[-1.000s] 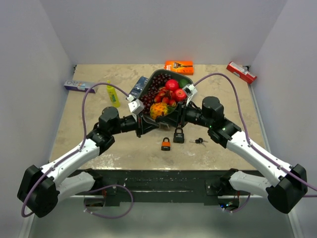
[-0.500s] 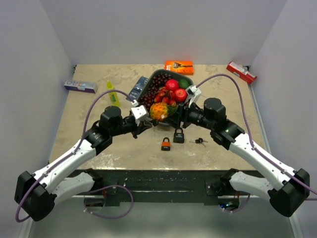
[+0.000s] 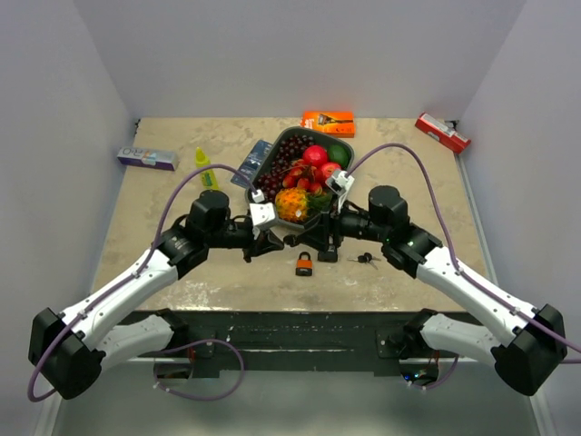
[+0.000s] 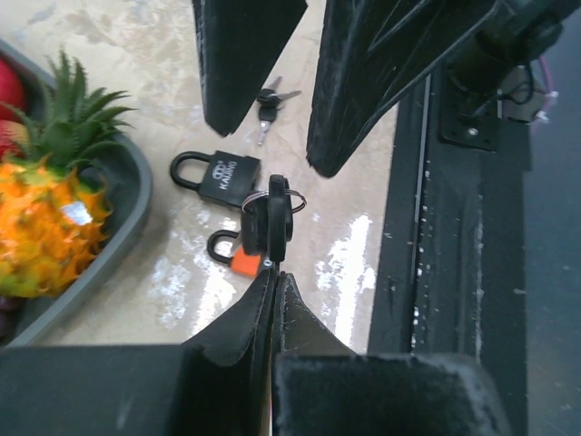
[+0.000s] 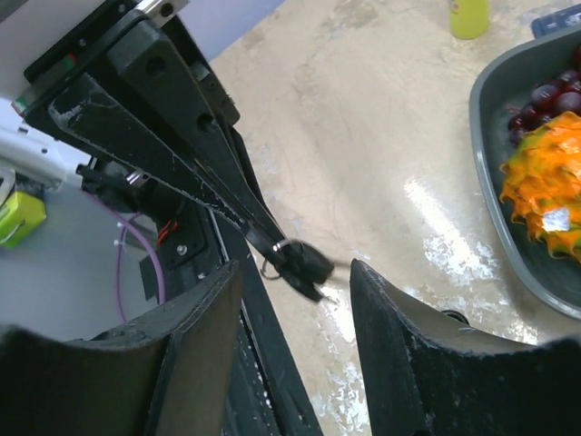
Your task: Unlock with the key
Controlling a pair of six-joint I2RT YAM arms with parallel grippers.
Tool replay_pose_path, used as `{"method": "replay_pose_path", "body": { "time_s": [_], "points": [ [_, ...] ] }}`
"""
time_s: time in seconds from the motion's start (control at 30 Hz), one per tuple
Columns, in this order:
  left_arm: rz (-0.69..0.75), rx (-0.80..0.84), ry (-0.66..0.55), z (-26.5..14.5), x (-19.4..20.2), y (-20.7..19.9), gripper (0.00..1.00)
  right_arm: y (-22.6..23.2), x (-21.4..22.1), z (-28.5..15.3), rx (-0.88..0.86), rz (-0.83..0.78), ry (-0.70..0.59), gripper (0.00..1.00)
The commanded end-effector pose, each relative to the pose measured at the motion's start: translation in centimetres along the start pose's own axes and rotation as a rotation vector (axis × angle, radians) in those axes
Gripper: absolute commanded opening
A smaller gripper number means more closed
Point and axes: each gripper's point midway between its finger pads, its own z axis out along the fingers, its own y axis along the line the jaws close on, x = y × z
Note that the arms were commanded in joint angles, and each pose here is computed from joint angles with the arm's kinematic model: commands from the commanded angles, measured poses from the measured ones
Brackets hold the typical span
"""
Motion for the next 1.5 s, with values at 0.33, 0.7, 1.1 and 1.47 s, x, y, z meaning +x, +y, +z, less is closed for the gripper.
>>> {"method": "replay_pose_path", "body": {
  "time_s": [0.33,0.7,1.1,1.47],
  "points": [
    [-0.037,0.173,-0.007,0.2,-1.4,-2.7,0.0,2.6,0.1,1.4,-0.13,-0.117,-0.001,0.39],
    [-0.057,0.173,0.002,0.5,-1.0,-2.6,0.0,3.0,1.3,1.6,-0.163,-0.11,0.04,0.3],
    [-0.057,0.143,-0.009,0.3,-1.5,-2.2,0.0,3.0,2.3,1.6,-0.162,-0.103,0.075,0.27],
    [-0.049,0.133,-0.024,-0.1,-1.9,-2.1,0.0,2.9,3.1,1.7,-0.162,-0.102,0.096,0.31]
  ]
}}
